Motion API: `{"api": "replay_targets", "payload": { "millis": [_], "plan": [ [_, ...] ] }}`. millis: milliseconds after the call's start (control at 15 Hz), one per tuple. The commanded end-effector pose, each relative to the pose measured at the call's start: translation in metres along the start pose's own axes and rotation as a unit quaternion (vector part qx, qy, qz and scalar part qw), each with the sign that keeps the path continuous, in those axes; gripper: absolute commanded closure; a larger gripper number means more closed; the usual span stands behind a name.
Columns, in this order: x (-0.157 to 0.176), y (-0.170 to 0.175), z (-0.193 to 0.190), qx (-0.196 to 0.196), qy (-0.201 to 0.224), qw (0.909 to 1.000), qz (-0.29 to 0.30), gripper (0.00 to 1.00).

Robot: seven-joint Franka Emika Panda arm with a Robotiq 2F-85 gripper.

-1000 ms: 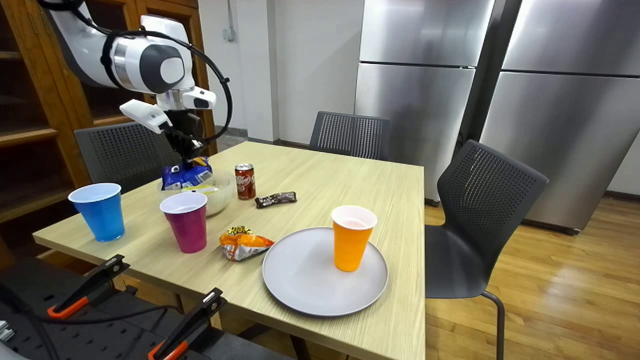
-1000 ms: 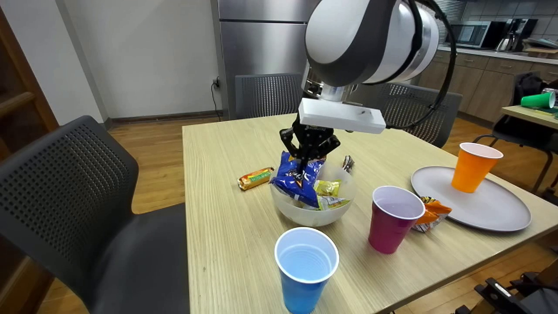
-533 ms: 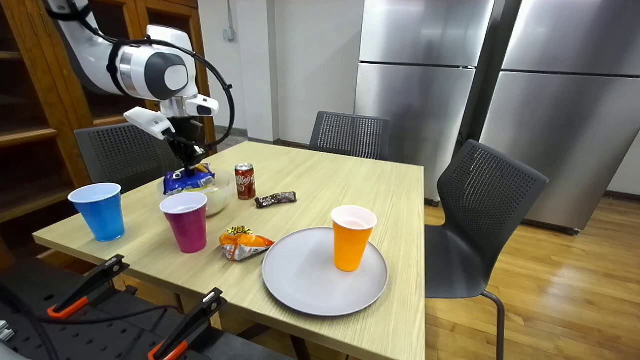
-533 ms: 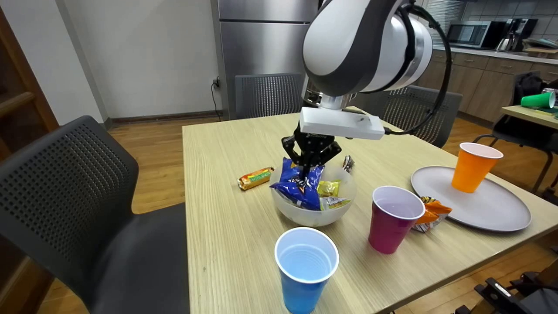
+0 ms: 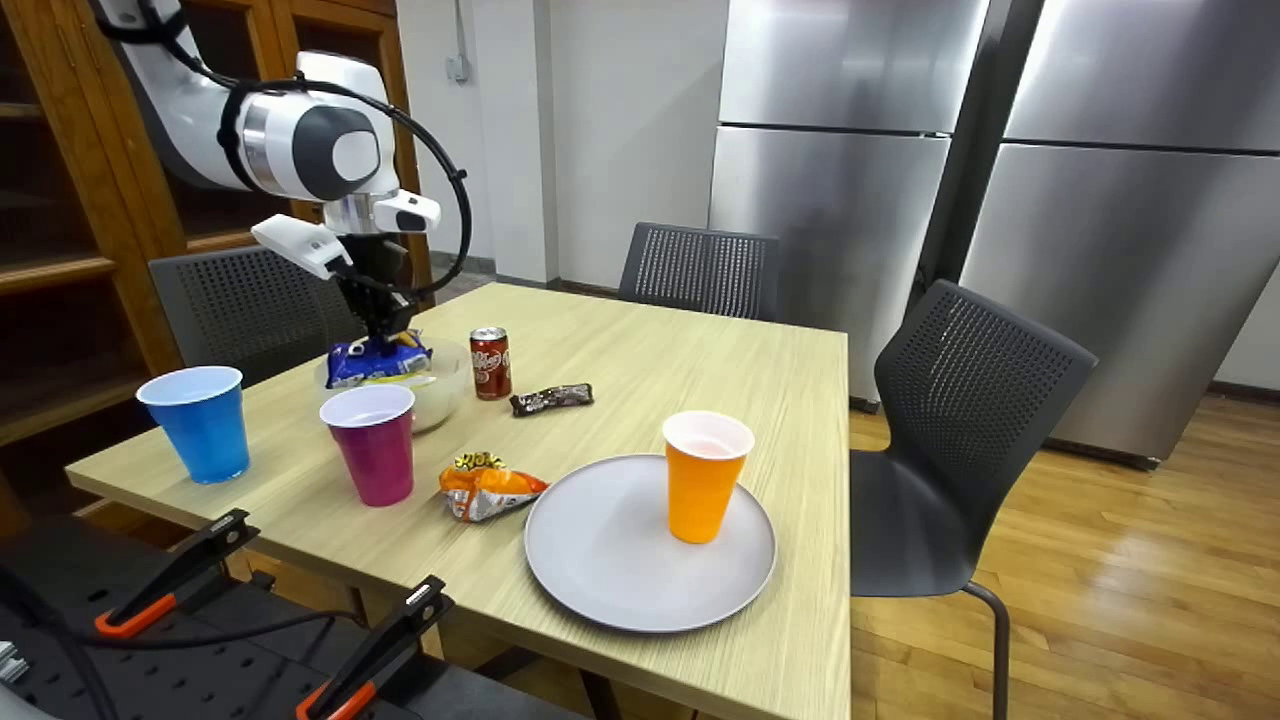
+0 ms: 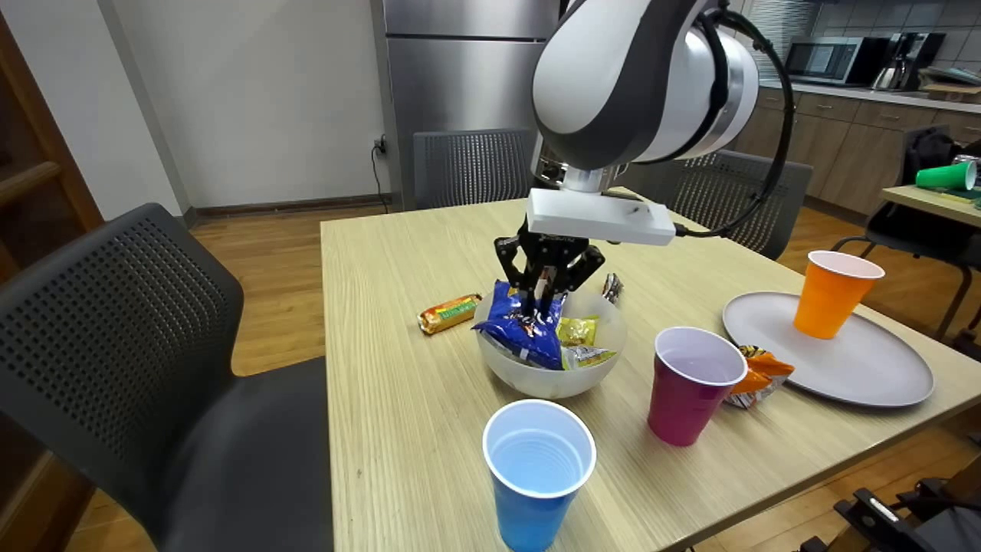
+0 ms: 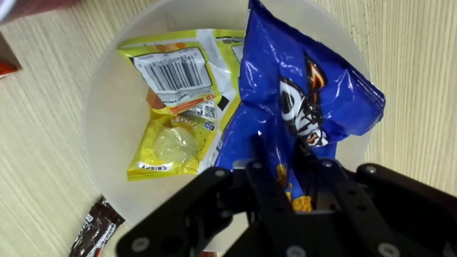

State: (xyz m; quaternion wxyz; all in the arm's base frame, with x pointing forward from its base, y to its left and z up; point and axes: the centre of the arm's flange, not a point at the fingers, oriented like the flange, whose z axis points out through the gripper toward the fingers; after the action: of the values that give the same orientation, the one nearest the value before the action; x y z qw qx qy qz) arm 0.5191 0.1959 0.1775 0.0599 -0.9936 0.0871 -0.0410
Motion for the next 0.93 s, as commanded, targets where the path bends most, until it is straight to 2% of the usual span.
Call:
{"api": "replay_targets", "payload": {
  "millis": [0,333,400,867],
  "plan": [
    [-0.001,-0.003,-0.015,0.002,0.0,1.0,0.006,0.45],
    [0.0,0.005,-0.04,0.018,0.016,0.9997,0.01,0.06],
    [0.001,0.007,-0.045,0.02,0.019,0.9996,0.012,0.01],
    [0.003,0.034,-0.084,0.031,0.041,0.9984,0.024,0.0]
  ]
}}
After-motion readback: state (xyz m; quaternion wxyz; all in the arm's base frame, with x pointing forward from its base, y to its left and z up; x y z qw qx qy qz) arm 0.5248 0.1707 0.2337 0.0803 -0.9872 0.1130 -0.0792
